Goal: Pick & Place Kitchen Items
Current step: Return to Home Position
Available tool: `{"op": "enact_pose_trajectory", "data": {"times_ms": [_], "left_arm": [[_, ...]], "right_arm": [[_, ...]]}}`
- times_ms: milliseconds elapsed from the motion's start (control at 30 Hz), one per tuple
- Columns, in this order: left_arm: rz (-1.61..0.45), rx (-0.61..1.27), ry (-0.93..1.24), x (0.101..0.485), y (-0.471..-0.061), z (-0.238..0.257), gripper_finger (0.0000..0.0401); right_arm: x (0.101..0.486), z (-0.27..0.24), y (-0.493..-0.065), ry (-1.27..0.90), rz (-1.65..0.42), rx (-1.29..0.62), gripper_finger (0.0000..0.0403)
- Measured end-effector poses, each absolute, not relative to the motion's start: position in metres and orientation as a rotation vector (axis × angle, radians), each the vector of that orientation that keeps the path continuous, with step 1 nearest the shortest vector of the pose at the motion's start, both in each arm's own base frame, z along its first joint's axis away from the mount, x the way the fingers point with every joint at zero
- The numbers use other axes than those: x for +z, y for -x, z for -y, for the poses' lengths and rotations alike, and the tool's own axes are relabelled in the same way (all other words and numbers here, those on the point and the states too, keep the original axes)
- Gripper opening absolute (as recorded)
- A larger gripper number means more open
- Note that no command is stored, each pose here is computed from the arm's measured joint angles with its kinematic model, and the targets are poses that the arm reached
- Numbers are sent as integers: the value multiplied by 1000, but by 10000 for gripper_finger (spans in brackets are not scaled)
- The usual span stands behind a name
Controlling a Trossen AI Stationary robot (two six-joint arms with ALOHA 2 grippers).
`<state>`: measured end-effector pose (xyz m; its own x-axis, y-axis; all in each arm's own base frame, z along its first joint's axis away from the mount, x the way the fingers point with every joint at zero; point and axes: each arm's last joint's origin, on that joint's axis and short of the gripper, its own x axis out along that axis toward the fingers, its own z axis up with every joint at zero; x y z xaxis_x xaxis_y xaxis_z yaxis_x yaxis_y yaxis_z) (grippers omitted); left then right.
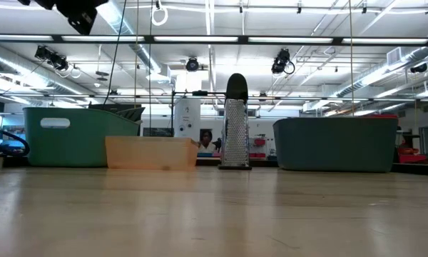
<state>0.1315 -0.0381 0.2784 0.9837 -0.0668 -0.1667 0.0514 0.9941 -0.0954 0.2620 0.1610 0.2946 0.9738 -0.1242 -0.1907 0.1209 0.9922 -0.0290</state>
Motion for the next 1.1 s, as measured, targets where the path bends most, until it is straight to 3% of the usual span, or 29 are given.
{"op": "enact_pose_trajectory", "data": {"times_ms": [233,633,1100], "left_arm": [[-114,-74,85,281,-105,30,115],[-34,-47,135,238,-79,20,115],[-61,-32,153,191,-84,21,115]], "right_arm": [[272,-138,-229,-73,-57,-108,49],[227,-107,-177,-194,110,-52,49],[183,-87,-152,-222,105,-101,49]]}}
